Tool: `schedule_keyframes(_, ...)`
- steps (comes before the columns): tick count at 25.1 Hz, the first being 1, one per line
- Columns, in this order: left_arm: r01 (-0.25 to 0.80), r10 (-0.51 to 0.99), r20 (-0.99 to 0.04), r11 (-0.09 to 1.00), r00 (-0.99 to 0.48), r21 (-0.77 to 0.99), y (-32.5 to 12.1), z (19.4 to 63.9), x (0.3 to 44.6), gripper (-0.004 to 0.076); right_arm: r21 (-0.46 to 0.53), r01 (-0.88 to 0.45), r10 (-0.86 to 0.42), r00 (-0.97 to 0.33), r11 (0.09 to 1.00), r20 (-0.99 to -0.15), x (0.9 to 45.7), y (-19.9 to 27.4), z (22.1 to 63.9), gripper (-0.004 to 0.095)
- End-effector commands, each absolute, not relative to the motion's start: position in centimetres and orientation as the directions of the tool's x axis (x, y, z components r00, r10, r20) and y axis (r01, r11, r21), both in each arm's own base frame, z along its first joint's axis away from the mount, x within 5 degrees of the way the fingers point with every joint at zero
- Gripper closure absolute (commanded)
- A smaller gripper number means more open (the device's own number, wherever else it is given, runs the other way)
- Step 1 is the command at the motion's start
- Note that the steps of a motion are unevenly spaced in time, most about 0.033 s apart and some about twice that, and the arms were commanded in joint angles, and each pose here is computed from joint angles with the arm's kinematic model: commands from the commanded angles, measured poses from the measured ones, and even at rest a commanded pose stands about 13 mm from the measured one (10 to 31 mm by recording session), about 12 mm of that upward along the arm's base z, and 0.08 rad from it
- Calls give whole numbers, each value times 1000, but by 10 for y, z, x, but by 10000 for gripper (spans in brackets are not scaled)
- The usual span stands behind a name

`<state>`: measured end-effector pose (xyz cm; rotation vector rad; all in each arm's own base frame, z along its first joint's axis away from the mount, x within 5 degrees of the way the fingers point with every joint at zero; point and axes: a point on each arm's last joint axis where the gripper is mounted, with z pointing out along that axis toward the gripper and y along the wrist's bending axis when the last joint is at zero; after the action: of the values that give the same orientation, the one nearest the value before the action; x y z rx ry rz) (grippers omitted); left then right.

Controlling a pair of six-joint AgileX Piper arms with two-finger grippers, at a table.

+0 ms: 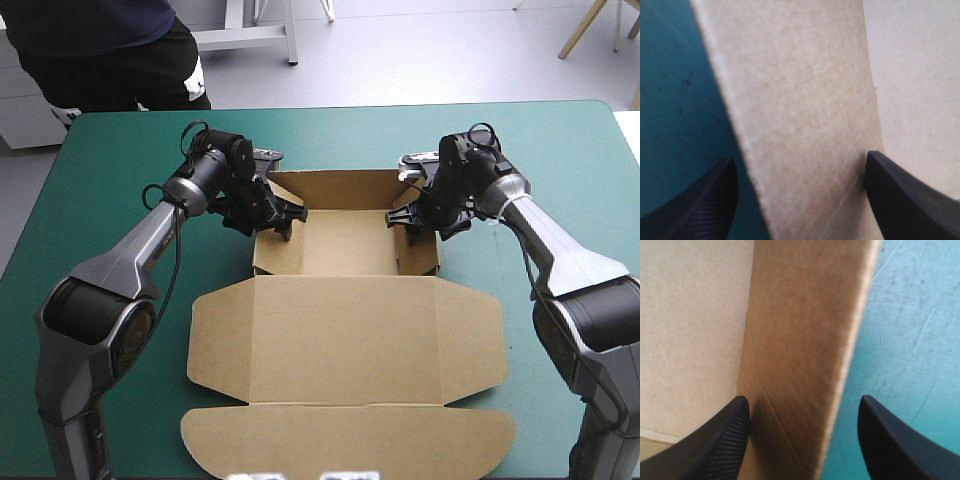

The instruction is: Fold the box

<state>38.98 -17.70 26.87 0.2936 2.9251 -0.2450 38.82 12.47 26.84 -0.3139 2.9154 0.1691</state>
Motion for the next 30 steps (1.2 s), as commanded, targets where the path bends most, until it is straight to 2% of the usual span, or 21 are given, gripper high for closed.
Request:
schedule_keyframes(1,222,163,-303,959,-939,-174,-176,303,383,214,92,-229,-190,-931,969,-312,382,122,300,324)
schedule_keyframes(6,256,193,-327,953,-925,-161,-175,319,384,214,70,-324,-286,-903,944,-322,382,123,301,386)
schedule_keyframes(9,268,203,-367,954,-908,-135,-173,338,385,214,72,-320,-280,-900,945,-333,383,123,310,423)
schedule_keyframes(16,279,190,-456,950,-869,-137,-172,368,384,214,57,-275,-216,-853,960,-476,386,120,358,422)
schedule_keyframes(22,283,200,-527,956,-826,-81,-161,394,375,214,20,-259,-205,-808,966,-552,371,111,391,423)
schedule_keyframes(26,357,317,-593,933,-740,53,-149,420,364,218,21,-260,-198,-784,965,-588,359,108,407,423)
schedule_keyframes(28,350,339,-617,931,-710,109,-141,433,356,248,22,-260,-196,-776,965,-600,355,107,413,423)
schedule_keyframes(30,334,339,-640,933,-689,135,-135,446,348,316,22,-260,-194,-771,965,-607,353,106,416,423)
